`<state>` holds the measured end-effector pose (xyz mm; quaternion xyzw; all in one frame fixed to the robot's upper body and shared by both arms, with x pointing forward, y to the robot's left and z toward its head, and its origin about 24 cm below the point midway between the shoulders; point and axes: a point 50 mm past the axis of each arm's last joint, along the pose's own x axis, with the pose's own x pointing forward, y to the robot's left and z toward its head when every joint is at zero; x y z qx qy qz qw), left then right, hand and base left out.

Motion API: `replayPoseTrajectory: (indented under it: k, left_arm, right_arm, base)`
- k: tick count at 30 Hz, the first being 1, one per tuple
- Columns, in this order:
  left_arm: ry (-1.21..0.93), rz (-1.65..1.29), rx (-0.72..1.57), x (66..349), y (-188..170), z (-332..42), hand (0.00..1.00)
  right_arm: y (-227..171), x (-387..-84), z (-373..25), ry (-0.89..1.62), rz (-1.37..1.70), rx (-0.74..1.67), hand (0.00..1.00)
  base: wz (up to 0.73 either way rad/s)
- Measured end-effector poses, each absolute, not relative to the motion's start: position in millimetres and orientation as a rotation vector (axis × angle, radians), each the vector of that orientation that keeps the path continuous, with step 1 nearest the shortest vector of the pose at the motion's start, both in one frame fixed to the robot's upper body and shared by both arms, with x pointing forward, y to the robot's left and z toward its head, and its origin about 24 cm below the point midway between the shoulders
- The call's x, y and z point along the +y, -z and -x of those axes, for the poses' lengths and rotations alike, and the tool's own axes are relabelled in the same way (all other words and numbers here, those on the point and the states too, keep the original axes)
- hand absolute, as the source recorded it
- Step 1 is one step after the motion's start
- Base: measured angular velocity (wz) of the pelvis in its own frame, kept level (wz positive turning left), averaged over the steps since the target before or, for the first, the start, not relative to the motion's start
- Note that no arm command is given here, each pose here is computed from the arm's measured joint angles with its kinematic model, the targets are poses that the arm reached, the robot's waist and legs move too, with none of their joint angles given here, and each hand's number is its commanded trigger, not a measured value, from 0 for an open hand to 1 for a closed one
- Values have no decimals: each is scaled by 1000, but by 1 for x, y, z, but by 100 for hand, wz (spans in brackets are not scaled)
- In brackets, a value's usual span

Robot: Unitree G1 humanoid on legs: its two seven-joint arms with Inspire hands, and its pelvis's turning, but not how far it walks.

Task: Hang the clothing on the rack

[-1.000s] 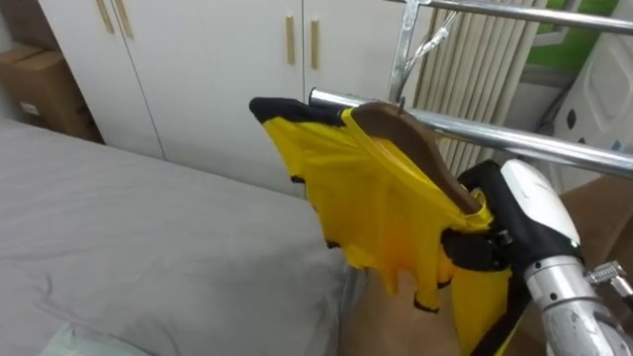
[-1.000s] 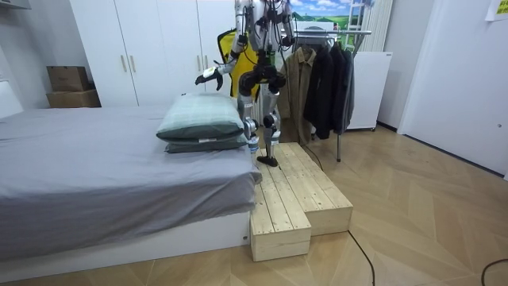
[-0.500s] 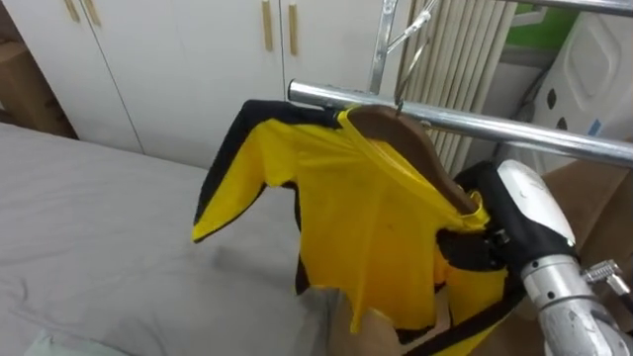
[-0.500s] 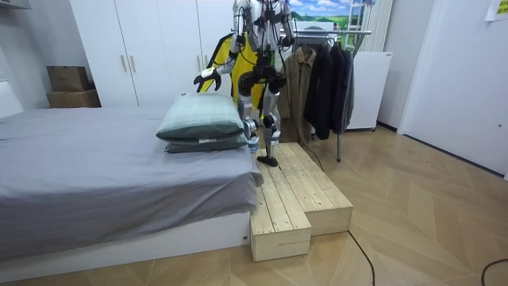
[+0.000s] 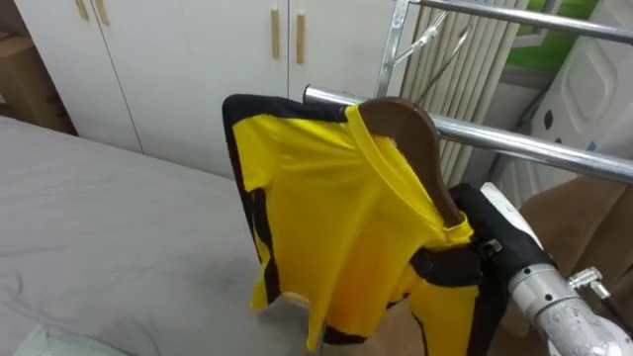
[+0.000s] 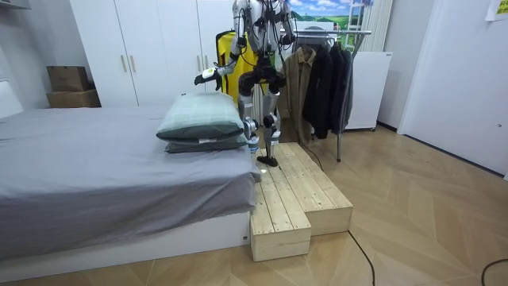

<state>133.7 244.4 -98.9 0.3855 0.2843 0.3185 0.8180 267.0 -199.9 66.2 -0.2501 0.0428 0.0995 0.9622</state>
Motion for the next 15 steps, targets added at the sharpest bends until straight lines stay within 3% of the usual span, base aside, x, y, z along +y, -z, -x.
replayPoseTrajectory:
  k: [15]
  left_arm:
    - [-691,-811,564,245,96,-137,0]
  right_arm:
    - [-32,-216,-270,-173,356,226,100]
  base:
    - [6]
